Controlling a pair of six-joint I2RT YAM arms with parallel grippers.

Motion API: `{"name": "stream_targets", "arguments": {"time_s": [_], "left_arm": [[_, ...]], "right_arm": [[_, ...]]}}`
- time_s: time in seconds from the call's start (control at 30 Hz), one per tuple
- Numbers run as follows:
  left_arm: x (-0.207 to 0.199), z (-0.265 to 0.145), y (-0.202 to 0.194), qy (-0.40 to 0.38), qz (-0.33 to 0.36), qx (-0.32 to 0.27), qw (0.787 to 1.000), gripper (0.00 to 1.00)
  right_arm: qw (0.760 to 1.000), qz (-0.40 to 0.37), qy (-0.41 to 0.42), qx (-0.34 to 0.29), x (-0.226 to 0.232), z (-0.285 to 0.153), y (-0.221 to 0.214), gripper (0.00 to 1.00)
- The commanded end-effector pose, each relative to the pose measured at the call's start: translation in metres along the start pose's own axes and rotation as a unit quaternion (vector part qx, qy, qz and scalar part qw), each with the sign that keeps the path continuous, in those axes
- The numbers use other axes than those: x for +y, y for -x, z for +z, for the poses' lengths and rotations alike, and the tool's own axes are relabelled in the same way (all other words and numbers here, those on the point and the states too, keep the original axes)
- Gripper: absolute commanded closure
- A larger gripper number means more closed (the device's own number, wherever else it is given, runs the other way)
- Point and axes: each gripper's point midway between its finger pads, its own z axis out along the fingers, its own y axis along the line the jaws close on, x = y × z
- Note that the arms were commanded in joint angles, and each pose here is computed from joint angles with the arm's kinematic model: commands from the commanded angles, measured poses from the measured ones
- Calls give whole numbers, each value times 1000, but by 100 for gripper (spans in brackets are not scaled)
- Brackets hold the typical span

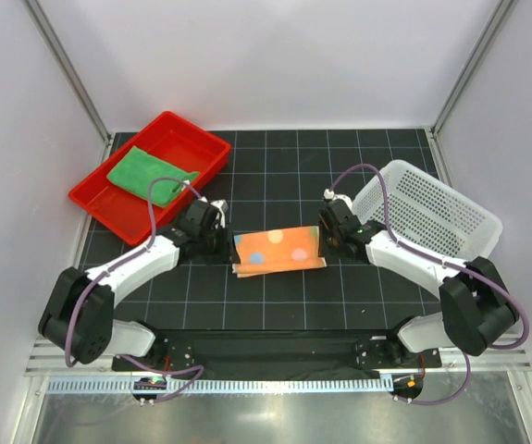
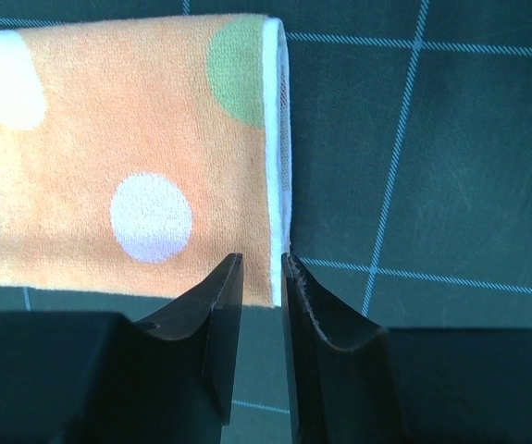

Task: Fold and stack the towels
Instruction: Fold the towel, then neatly place the folded towel into the bin

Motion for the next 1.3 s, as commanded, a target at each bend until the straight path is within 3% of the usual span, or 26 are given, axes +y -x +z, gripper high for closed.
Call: {"name": "stream_targets", "arguments": {"time_s": [0.0,0.33,0.63,0.93,1.27], "left_arm": [[-8,18,0,-31,-31,-13,999,62],[5,33,-40,-22,-29,29,999,67],[-12,10,-25,-42,-23,14,999,61],[-4,-5,6,-26,-17,-34,999,59],[10,21,12,-16,-52,-55,997,53]], "right_arm": [[1000,8,14,-18,11,8,11,70],[999,3,35,-14,19,4,12,70],[986,7,169,-17,93,-10,27,72],[960,17,275,42,128,12,-15,73],[967,1,247,69,100,30,-56,78]]}}
